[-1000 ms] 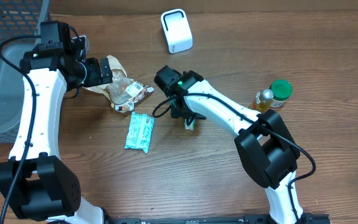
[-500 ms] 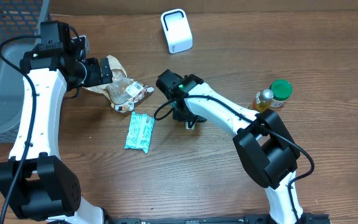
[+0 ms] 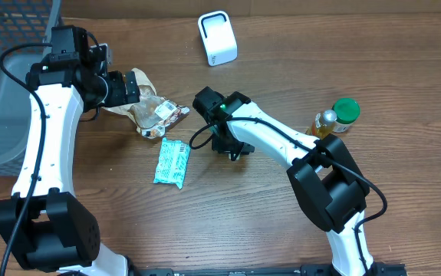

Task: Scan the item barcode

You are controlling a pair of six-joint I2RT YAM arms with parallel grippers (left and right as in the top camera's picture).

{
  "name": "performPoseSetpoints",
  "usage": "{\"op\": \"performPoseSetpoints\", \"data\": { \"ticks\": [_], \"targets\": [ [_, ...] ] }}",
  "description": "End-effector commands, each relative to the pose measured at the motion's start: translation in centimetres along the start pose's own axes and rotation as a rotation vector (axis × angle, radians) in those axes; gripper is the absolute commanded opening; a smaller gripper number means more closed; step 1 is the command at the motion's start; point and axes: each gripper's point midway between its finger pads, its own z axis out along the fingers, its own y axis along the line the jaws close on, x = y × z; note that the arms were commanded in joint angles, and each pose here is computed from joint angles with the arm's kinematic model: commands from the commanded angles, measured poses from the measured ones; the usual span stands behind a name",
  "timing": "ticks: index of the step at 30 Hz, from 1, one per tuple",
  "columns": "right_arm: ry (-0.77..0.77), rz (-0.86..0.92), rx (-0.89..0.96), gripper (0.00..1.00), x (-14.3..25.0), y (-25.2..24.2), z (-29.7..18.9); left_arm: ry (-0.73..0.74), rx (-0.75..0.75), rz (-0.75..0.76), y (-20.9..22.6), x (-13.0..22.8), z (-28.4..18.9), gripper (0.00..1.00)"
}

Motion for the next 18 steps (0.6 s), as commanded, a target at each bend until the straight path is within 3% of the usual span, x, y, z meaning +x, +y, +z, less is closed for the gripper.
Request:
{"op": "performPoseSetpoints", "data": {
  "ticks": [1,3,4,6,8,13,18],
  "targets": [
    [0.014,0.000,-0.002,0.28,0.5,0.2,0.7,-0.007,0.015,0.038,-0.5,-0.1,-0.2,1.00],
    [0.011,0.000,-0.005,0.27,0.5,0.2,0.9,-0.007,0.015,0.038,-0.5,-0.1,-0.2,1.00],
    [0.009,0.000,-0.007,0.35,0.5,0.3,0.9,-0.007,0.015,0.038,-0.5,-0.1,-0.2,0.99],
    [0.004,0.002,-0.014,0.63,0.3,0.4,0.9,-0.007,0.014,0.038,-0.5,-0.1,-0.2,1.00],
    [-0.004,0.002,-0.021,0.75,0.1,0.6,0.9,-0.007,0.015,0.038,-0.5,-0.1,-0.2,1.00],
    [-0.035,0.015,-0.050,0.80,-1.1,1.2,0.3,-0.007,0.014,0.038,-0.5,-0.1,-0.2,1.00],
    [-0.111,0.073,-0.069,0.84,-4.7,0.5,-1.4,-0.007,0.014,0.038,-0.5,-0.1,-0.2,1.00]
  ]
}}
